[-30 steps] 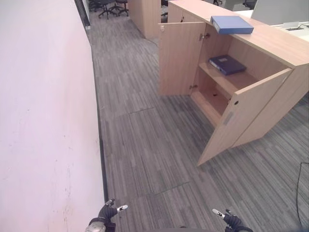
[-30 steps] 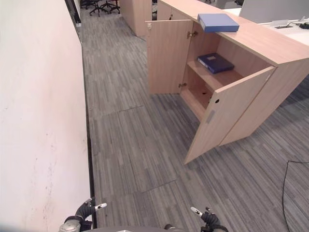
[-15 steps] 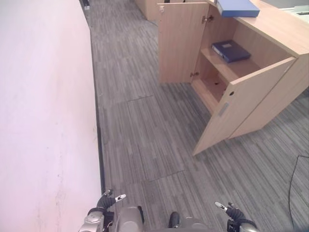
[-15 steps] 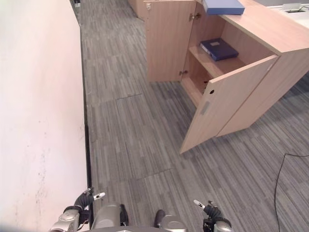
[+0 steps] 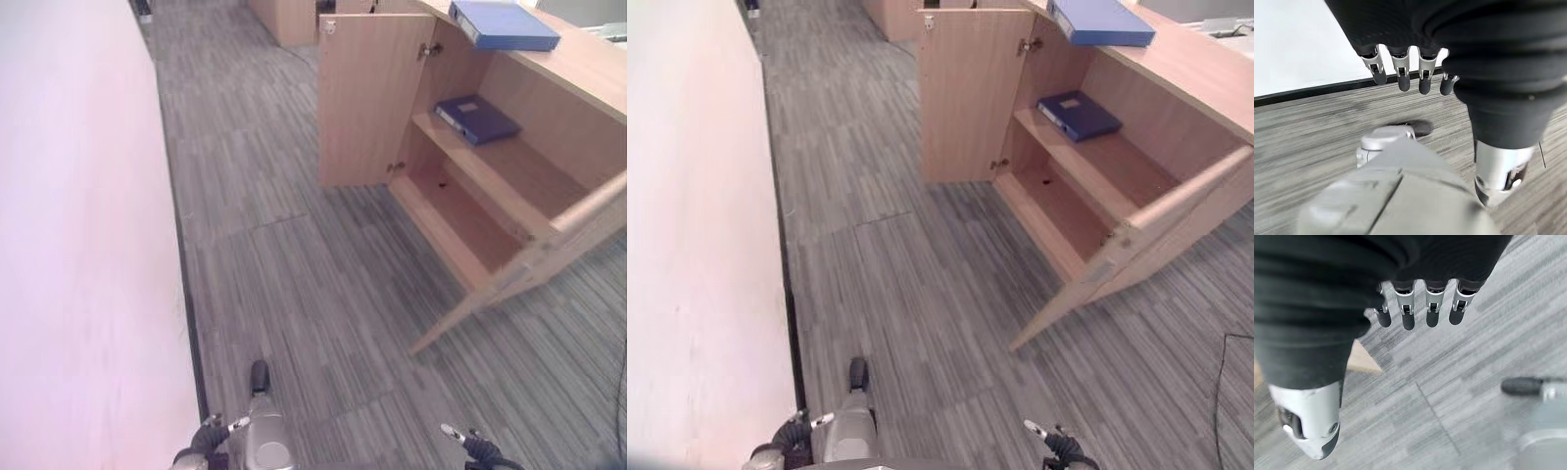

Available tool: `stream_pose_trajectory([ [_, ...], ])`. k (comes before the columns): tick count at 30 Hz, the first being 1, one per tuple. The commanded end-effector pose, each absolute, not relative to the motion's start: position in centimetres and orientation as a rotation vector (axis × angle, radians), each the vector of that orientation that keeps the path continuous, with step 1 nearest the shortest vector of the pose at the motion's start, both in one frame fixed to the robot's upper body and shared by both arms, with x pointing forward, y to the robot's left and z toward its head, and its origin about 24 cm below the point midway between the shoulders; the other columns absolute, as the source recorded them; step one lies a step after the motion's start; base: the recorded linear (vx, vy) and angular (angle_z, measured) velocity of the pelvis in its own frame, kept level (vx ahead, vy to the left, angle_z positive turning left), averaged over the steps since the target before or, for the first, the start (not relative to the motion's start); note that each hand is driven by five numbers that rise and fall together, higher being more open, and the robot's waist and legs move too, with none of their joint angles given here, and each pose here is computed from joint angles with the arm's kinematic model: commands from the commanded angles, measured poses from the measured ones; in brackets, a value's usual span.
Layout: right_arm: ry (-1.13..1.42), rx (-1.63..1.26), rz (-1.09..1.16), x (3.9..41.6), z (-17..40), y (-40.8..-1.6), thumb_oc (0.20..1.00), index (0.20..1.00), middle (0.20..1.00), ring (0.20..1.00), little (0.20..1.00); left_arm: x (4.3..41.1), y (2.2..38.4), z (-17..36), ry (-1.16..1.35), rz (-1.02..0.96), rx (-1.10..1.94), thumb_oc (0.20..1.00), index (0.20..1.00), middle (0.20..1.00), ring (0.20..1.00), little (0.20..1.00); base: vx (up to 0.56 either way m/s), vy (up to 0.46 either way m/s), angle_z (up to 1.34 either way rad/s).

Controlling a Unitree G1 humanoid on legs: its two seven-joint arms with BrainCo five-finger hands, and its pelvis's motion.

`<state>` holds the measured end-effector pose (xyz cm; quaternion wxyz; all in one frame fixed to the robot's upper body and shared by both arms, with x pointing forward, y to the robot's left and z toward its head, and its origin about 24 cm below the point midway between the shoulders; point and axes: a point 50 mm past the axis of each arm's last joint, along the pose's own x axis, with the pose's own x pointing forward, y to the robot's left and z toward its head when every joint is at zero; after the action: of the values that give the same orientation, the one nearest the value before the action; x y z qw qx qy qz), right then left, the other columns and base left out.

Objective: Put the empty folder in the office cabinet

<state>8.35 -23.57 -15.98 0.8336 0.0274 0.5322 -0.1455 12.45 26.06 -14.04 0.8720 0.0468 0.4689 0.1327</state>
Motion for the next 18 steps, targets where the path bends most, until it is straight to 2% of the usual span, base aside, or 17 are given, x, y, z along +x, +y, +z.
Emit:
stream_pose_trajectory([
  [1,1.061,-0.012,-0.35,9.9,-14.6,-26.9,1.0,1.0,1.0,1.0,1.0,13.8,25.4,-13.4,0.891,0.253,0.095,1.0,1.0,1.0,1.0,1.0,0.28,0.259,0.36],
  [12,1.117,-0.023,-0.361,9.4,-14.9,-27.0,1.0,1.0,1.0,1.0,1.0,16.8,25.6,-11.9,0.793,0.217,0.137,1.0,1.0,1.0,1.0,1.0,0.21,0.239,0.07],
  [18,1.211,0.065,-0.526,5.8,-15.5,-28.0,1.0,1.0,1.0,1.0,1.0,17.9,25.4,-11.2,0.751,0.211,0.128,1.0,1.0,1.0,1.0,1.0,0.22,0.195,-0.27],
])
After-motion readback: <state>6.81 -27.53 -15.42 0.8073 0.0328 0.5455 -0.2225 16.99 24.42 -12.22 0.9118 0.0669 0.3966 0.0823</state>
